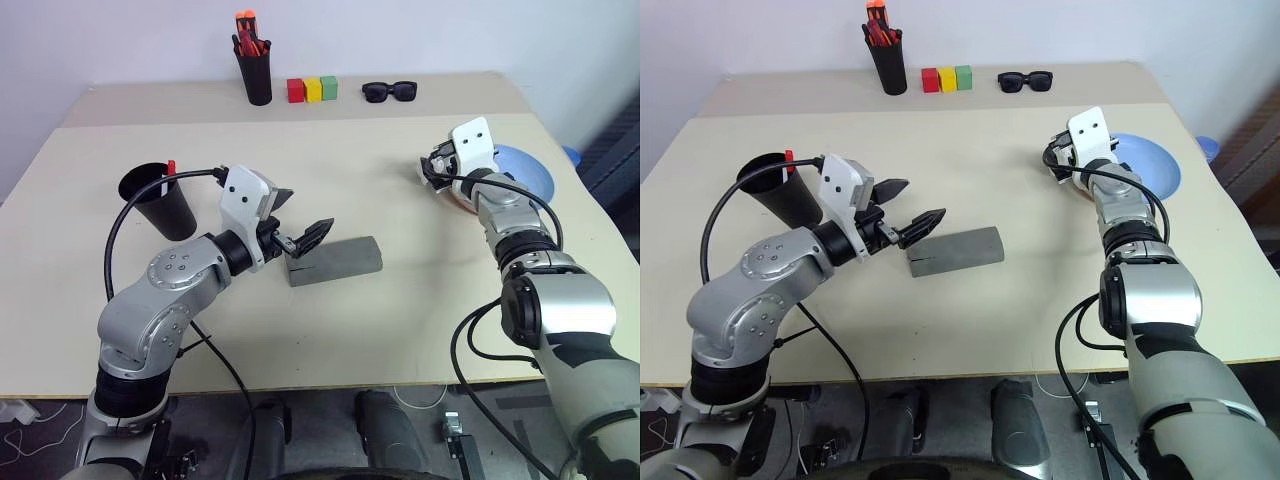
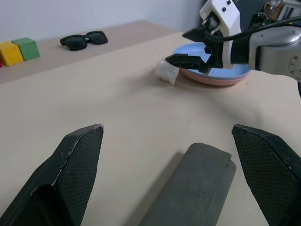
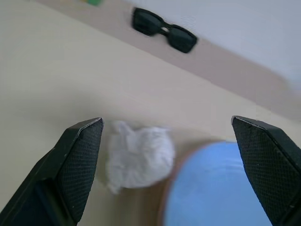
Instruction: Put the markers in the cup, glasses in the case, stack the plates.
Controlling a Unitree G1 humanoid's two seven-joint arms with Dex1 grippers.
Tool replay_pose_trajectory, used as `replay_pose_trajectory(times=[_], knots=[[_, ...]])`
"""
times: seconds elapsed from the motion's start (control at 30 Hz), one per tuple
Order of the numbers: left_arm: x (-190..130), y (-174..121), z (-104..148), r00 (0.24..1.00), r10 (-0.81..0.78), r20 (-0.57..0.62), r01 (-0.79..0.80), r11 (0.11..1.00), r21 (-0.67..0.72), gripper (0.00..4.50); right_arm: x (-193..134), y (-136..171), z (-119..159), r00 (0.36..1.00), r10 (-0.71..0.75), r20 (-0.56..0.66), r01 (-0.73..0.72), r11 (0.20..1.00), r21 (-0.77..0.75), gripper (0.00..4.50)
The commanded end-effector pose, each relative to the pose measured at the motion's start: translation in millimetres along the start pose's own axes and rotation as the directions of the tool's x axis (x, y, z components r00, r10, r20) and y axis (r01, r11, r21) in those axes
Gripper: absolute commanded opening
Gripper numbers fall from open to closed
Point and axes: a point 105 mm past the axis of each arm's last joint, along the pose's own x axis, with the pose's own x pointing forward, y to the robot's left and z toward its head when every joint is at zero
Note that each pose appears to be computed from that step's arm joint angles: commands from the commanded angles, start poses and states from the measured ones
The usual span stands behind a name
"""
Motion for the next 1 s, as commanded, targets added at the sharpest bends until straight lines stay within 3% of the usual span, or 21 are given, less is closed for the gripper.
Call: replay_pose_trajectory(times=[0.03,0.33,1.0], knots=[[-5,0,12,0.999,0.015,0.049,-0.016,0.999,0.028,4.50,2,-9,15,0.998,-0.051,0.040,0.053,0.997,-0.063,4.44],[-8,2,14,0.998,0.044,0.054,-0.045,0.999,0.025,4.50,3,7,-3,0.999,-0.028,-0.026,0.027,0.998,-0.049,4.44],[-7,3,12,0.997,0.055,0.058,-0.055,0.998,0.012,4.50,2,17,-19,0.996,0.028,-0.090,-0.001,0.958,0.287,4.44]])
